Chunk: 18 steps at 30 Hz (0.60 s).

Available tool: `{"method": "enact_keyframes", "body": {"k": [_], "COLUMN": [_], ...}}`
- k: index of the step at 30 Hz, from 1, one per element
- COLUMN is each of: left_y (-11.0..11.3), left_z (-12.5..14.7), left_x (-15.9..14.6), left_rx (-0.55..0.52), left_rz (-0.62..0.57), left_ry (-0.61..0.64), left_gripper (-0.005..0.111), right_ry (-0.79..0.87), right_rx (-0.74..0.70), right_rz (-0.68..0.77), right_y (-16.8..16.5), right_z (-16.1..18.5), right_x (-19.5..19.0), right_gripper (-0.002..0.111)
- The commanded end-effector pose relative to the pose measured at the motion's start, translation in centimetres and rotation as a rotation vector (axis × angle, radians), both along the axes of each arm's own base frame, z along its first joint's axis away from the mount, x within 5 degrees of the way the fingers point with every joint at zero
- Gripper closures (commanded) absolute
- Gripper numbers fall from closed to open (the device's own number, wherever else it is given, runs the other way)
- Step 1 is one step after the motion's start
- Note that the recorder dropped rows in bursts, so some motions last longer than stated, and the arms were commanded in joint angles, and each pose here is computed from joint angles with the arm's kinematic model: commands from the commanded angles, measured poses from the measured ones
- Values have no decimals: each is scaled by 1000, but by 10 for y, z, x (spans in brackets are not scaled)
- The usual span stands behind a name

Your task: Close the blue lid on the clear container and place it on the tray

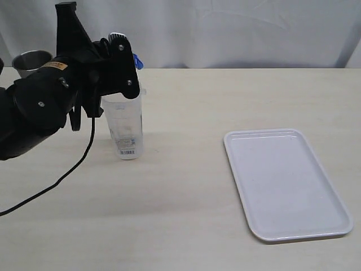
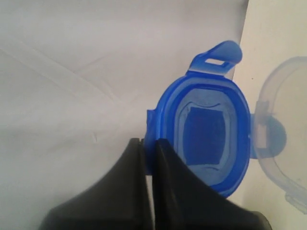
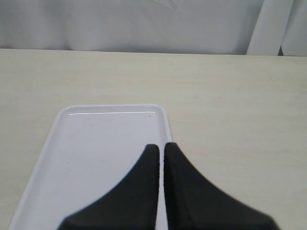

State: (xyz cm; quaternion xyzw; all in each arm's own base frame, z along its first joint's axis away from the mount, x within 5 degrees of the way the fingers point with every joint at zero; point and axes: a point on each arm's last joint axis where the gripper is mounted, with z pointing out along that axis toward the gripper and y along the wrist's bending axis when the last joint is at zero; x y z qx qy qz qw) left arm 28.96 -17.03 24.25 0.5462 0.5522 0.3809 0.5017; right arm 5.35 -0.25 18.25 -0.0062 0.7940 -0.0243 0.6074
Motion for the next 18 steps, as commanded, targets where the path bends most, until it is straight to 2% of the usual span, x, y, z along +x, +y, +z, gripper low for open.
{"method": "enact_keyframes", "body": {"k": [1, 5, 11, 18], "left_y": [1, 1, -16, -16], "left_z": [5, 6, 10, 9], "left_x": [-2, -2, -12, -13], "left_rx": [27, 27, 35, 25], "left_rz": [13, 19, -34, -23], "left_ry": [-43, -54, -91, -85], "left_gripper": [107, 107, 107, 107], "right_ry": [-5, -5, -5, -5], "right_rx": [-4, -4, -4, -4], "right_rz": [2, 2, 2, 2], "right_y": [0, 0, 0, 0], "right_z": [0, 0, 0, 0], "right_x": [0, 0, 0, 0], "right_gripper": [104, 104, 104, 104]}}
